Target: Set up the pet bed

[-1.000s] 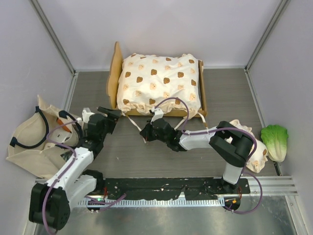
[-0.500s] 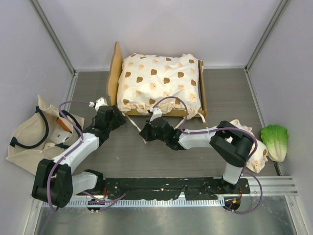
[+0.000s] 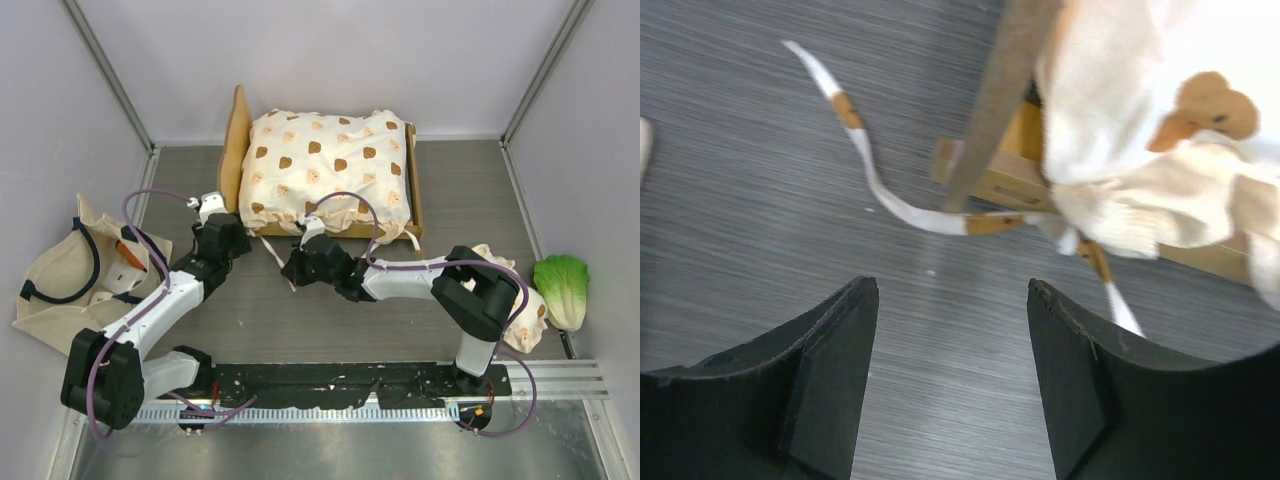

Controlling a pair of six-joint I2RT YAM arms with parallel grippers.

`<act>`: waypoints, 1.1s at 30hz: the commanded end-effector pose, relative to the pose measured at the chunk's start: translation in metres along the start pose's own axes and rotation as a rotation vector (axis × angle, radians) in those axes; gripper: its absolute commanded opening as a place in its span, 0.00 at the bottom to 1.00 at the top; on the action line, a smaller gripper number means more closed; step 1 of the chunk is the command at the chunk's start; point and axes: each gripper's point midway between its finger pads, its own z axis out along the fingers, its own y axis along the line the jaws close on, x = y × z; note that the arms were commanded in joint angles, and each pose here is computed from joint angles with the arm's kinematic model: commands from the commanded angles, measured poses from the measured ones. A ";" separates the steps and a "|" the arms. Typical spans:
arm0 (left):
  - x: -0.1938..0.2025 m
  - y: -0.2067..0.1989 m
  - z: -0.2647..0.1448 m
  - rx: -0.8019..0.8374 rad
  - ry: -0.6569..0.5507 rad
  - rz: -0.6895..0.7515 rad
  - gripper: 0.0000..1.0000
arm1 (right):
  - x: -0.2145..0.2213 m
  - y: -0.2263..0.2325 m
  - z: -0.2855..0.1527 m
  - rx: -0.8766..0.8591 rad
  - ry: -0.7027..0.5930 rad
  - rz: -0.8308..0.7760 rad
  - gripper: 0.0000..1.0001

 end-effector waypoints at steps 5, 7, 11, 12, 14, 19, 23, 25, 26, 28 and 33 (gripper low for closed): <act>-0.019 0.002 0.002 -0.013 -0.214 0.197 0.66 | -0.030 0.016 -0.004 -0.039 -0.039 -0.038 0.02; -0.019 -0.001 0.002 0.011 -0.226 0.224 0.66 | -0.031 0.015 -0.005 -0.039 -0.041 -0.042 0.02; -0.014 -0.005 0.003 0.030 -0.194 0.243 0.66 | -0.034 0.011 -0.006 -0.044 -0.041 -0.036 0.02; -0.016 -0.007 0.001 0.041 -0.192 0.235 0.67 | -0.035 0.011 -0.006 -0.048 -0.038 -0.033 0.05; -0.014 -0.008 -0.003 0.048 -0.172 0.196 0.67 | -0.037 0.009 -0.006 -0.039 -0.037 -0.021 0.15; -0.037 -0.002 -0.034 0.052 -0.217 0.118 0.69 | -0.040 -0.001 -0.031 0.001 -0.051 -0.040 0.55; -0.075 0.001 -0.077 0.100 -0.330 0.028 0.72 | -0.053 -0.014 -0.077 0.067 -0.126 -0.049 0.56; -0.095 0.003 -0.096 0.115 -0.386 -0.001 0.74 | -0.081 -0.023 -0.113 0.140 -0.240 -0.046 0.57; -0.109 0.005 -0.107 0.114 -0.432 -0.025 0.76 | -0.089 -0.032 -0.124 0.188 -0.276 -0.048 0.57; -0.122 0.007 -0.115 0.103 -0.457 -0.004 0.85 | -0.116 -0.061 -0.157 0.319 -0.368 -0.035 0.63; -0.152 -0.011 -0.110 0.074 -0.397 0.122 0.97 | -0.164 -0.161 -0.220 0.597 -0.419 0.077 0.66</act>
